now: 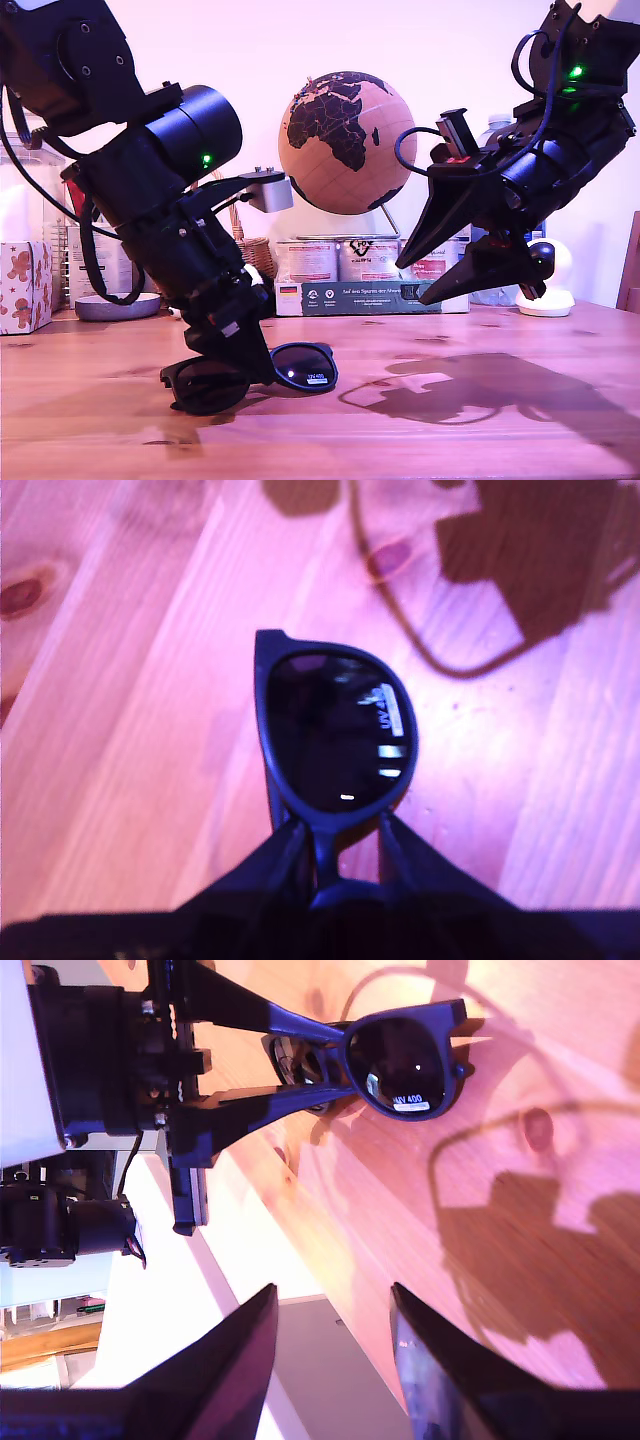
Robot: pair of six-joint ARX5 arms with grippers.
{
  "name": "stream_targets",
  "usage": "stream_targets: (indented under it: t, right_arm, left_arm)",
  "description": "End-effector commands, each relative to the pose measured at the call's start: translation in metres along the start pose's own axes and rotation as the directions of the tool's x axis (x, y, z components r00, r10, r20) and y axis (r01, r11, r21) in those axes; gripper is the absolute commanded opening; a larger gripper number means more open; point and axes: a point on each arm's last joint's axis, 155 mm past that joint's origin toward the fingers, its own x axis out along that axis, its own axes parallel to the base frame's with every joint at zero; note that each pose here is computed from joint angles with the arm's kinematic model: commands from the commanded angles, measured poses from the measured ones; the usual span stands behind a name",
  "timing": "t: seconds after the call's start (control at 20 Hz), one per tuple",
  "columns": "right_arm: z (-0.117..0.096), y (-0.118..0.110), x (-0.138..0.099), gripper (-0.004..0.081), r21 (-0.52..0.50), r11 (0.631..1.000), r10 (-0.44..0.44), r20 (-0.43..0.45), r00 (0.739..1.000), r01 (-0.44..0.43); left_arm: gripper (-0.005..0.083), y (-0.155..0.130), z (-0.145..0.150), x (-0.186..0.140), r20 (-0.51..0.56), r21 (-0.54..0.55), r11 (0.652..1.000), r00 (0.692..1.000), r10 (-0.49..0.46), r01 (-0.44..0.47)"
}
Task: Pick up the sunglasses and open them, then place them back on the table
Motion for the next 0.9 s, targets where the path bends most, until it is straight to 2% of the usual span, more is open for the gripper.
stream_targets:
  t: [0.0, 0.2, 0.45, 0.7, 0.85]
  right_arm:
    - [0.004, 0.002, 0.000, 0.0318, -0.011, 1.000, 0.000, 0.003, 1.000, 0.000]
    - [0.004, 0.002, 0.000, 0.0318, -0.014, 1.000, -0.001, 0.005, 1.000, 0.001]
    - [0.005, 0.001, 0.000, 0.0318, -0.018, 1.000, -0.001, 0.008, 1.000, 0.001]
    - [0.006, 0.002, 0.000, 0.0318, -0.018, 1.000, -0.001, 0.009, 1.000, 0.001]
    - [0.006, 0.002, 0.000, 0.0318, -0.018, 1.000, -0.001, 0.009, 1.000, 0.001]
  left_arm:
    - [-0.0014, -0.015, -0.027, 0.015, -0.078, 0.002, 0.999, 0.996, -0.050, 0.051]
    - [-0.0013, -0.018, -0.033, 0.013, -0.121, 0.063, 0.996, 0.991, -0.055, 0.063]
    - [0.0033, -0.029, -0.035, 0.005, -0.183, 0.061, 0.991, 0.977, -0.110, 0.123]
    - [0.0043, -0.051, -0.032, -0.008, -0.161, -0.092, 0.952, 0.939, -0.305, 0.293]
    - [0.0045, -0.049, -0.039, -0.010, -0.183, -0.130, 0.942, 0.926, -0.330, 0.310]
